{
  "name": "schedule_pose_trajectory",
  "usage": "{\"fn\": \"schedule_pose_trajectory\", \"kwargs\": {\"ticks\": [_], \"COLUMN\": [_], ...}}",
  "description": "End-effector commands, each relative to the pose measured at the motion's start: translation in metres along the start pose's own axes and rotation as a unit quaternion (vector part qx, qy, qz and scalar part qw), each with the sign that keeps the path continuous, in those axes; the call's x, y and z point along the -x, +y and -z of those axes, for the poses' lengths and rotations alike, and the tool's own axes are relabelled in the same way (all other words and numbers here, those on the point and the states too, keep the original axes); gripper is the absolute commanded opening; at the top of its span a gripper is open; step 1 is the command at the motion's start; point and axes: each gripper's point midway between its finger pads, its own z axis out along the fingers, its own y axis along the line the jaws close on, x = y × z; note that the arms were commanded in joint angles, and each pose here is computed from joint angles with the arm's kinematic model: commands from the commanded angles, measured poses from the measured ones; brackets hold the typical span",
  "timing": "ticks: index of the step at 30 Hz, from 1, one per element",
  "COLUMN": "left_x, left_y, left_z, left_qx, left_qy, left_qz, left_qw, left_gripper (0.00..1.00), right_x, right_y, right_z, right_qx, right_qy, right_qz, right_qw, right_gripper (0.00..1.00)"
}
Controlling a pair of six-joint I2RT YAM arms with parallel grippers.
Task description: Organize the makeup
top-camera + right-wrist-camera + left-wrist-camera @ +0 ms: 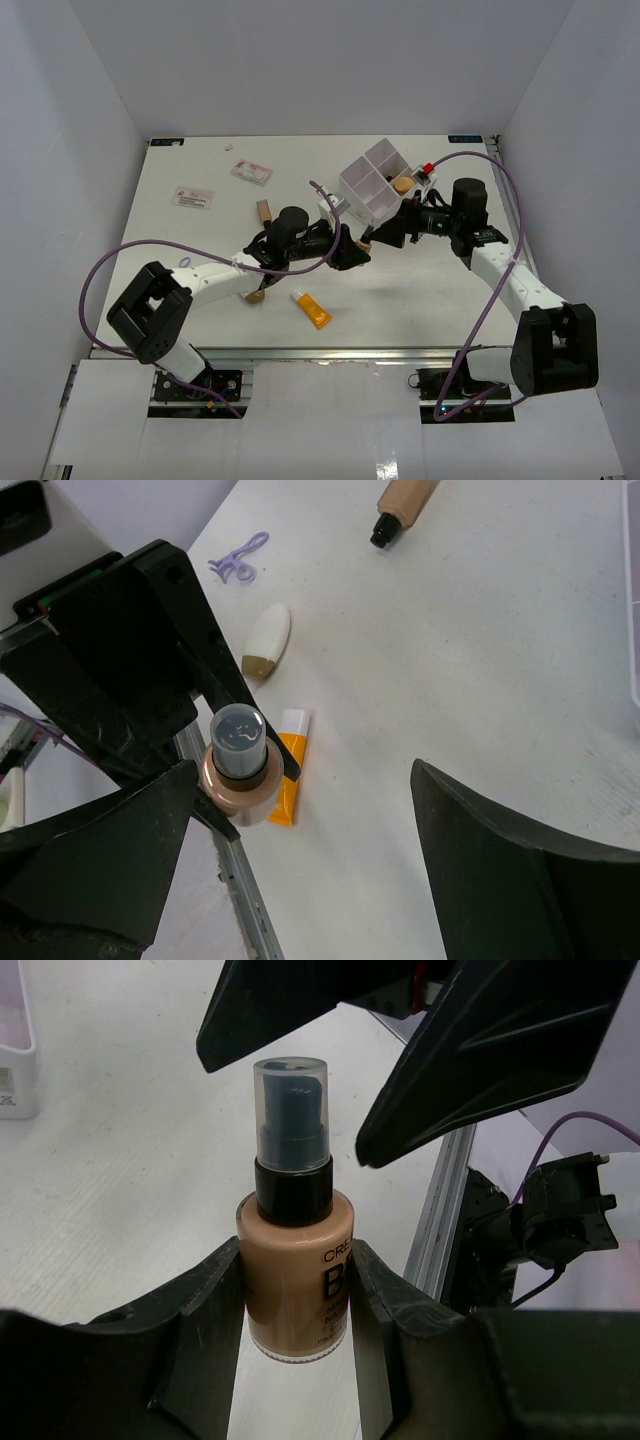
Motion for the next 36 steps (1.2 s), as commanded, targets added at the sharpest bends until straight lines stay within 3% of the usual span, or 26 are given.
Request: {"fn": "schedule_pose_trajectory", "kwargs": {"ticks": [1, 10, 15, 23, 29, 36], "left_x": [0.025, 0.024, 0.028, 0.028, 0.030, 0.033], "left_y": [-0.018, -0.018, -0.020, -0.018, -0.018, -0.017], "left_z": [-0.008, -0.016, -0.017, -0.019, -0.020, -0.021], "left_qx": [-0.031, -0.032, -0.033, -0.031, -0.028, -0.025], "left_qy": [-0.028, -0.020, -0.023, -0.021, -0.024, -0.025], "left_qz": [-0.031, -0.031, -0.033, -0.033, -0.035, -0.037], "left_qw": [0.999, 0.999, 0.999, 0.999, 0.999, 0.999], "left_gripper": [0.06, 0.06, 0.06, 0.06, 0.08, 0.19], "right_x": [0.020, 0.012, 0.006, 0.004, 0.003, 0.004], "right_y": [0.006, 0.011, 0.012, 0.016, 0.021, 0.024], "right_z": [-0.004, -0.008, -0.009, -0.011, -0.011, -0.010], "right_qx": [0.003, 0.029, 0.035, 0.049, 0.069, 0.078], "right_qy": [-0.013, -0.002, 0.005, 0.011, 0.017, 0.019], "right_qz": [0.001, -0.014, -0.022, -0.028, -0.035, -0.033], "right_qw": [1.000, 0.999, 0.999, 0.998, 0.997, 0.996], "right_gripper": [0.99, 0.75, 0.68, 0.45, 0.23, 0.18]}}
